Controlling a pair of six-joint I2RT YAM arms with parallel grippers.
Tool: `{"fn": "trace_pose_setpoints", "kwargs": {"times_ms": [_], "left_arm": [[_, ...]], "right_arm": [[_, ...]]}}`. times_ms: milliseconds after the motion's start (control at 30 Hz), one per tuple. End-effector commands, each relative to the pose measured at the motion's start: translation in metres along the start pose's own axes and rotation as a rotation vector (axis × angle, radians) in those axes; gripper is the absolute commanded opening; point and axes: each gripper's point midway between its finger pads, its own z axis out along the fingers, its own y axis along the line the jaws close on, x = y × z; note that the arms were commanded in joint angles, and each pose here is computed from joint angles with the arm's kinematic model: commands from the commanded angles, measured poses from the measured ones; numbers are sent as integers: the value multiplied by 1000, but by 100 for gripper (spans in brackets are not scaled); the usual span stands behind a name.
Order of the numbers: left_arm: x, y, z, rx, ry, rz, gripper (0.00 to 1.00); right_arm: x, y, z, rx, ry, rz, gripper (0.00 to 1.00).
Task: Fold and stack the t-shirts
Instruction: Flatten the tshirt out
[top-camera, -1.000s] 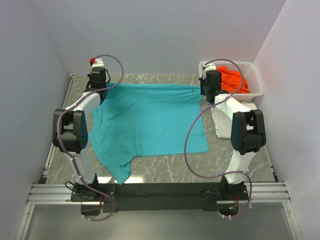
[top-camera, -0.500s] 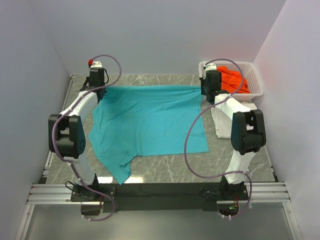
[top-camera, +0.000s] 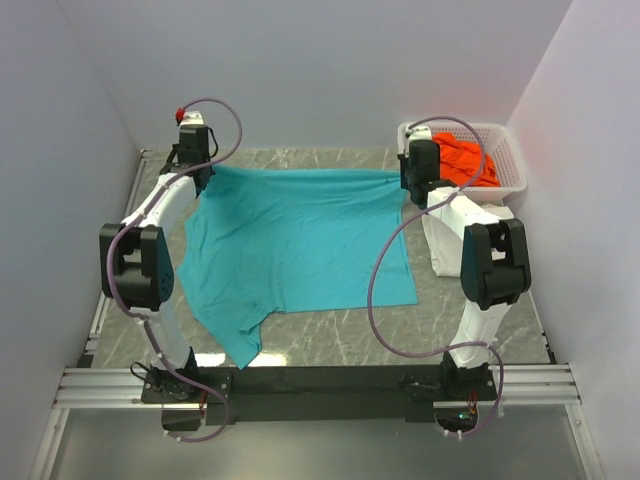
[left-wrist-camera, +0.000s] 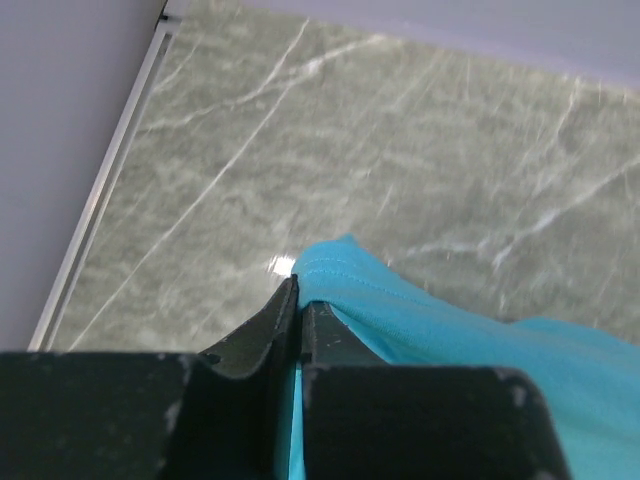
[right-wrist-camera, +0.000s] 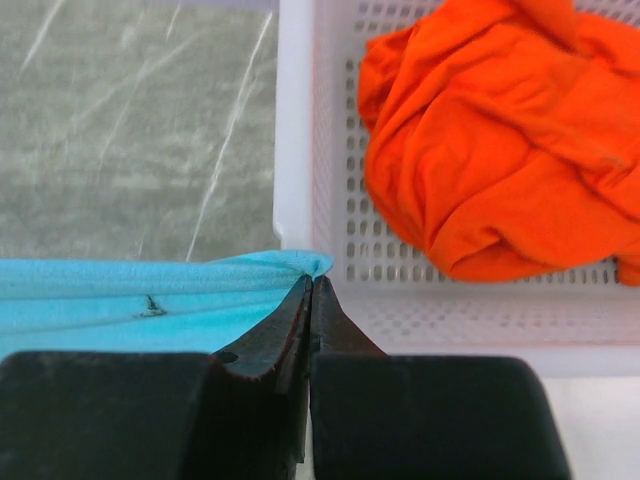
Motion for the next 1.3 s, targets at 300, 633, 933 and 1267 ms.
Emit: {"fn": "trace_pose_setpoints", "kwargs": {"times_ms": [300,633,933,1267], "left_arm": [[-45,-34,54,45,-119,-125,75],[-11,12,-43,-29,32,-288,89],[134,29,-119,22,313,-378,78],[205,16,-126,57,480,-427,57]], "right_arm": [[-80,-16,25,172,-137,75,39],[-63,26,-61,50,-5,186,58],[26,70,-148,-157,224,245,60],[111,240,-255,-712,432,43,49]]}}
